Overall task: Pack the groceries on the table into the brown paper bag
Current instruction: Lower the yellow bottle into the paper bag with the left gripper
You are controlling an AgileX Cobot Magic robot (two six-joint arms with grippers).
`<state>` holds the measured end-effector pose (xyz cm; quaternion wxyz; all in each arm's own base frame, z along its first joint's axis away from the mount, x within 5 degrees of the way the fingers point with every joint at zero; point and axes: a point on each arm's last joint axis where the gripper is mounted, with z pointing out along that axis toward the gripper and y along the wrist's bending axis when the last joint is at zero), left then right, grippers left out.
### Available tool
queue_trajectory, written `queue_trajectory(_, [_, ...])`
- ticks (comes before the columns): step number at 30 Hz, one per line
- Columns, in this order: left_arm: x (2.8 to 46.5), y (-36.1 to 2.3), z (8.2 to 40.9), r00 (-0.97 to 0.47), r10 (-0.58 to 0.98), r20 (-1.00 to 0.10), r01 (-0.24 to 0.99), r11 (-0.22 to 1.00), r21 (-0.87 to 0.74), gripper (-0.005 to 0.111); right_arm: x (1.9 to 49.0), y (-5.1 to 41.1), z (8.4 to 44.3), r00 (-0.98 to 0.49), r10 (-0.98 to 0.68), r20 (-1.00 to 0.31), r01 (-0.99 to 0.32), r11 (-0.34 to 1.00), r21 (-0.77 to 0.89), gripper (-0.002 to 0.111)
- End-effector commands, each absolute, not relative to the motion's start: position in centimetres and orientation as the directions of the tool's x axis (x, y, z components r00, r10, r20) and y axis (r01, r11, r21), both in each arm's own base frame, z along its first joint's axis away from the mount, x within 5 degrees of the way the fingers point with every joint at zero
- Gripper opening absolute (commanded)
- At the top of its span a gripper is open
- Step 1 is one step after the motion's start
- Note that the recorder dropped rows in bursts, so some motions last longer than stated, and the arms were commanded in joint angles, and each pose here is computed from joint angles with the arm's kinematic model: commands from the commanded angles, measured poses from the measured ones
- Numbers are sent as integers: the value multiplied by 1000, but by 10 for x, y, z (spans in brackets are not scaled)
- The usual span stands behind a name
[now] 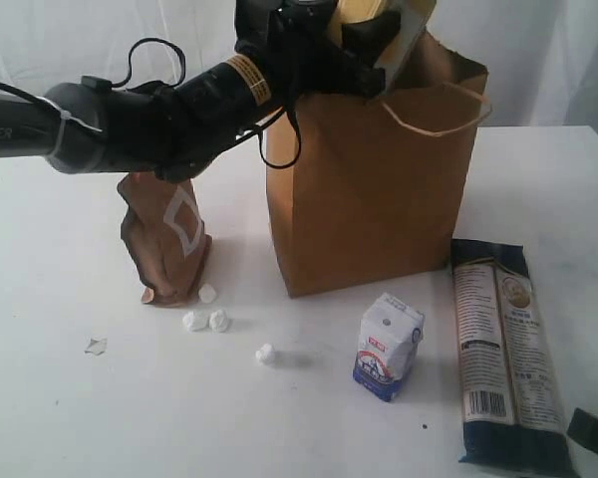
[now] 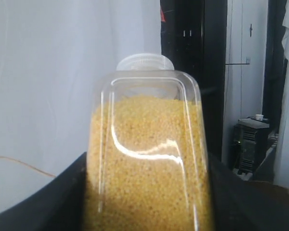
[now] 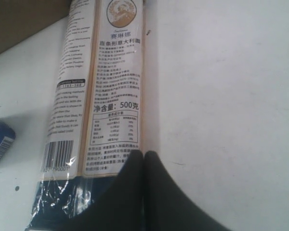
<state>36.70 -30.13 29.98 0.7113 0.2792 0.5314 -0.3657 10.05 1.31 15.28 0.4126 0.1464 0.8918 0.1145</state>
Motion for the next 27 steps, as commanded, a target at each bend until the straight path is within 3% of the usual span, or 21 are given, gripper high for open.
queue_trajectory(1, [362,-298,322,160,-328,-931,834,550,-51,61,100,12,152,-612,366,-701,179,928,327,0])
queue_trajectory(4, [363,-298,321,149,-313,-938,829,557,-54,78,100,12,152,-612,366,-701,179,928,327,0])
queue_trajectory(8, [364,-298,320,144,-303,-942,826,561,-55,89,100,12,152,-612,366,-701,179,928,327,0])
queue_trajectory(27, [363,-299,320,97,-339,-936,840,532,-105,90,100,12,152,-612,366,-701,179,928,327,0])
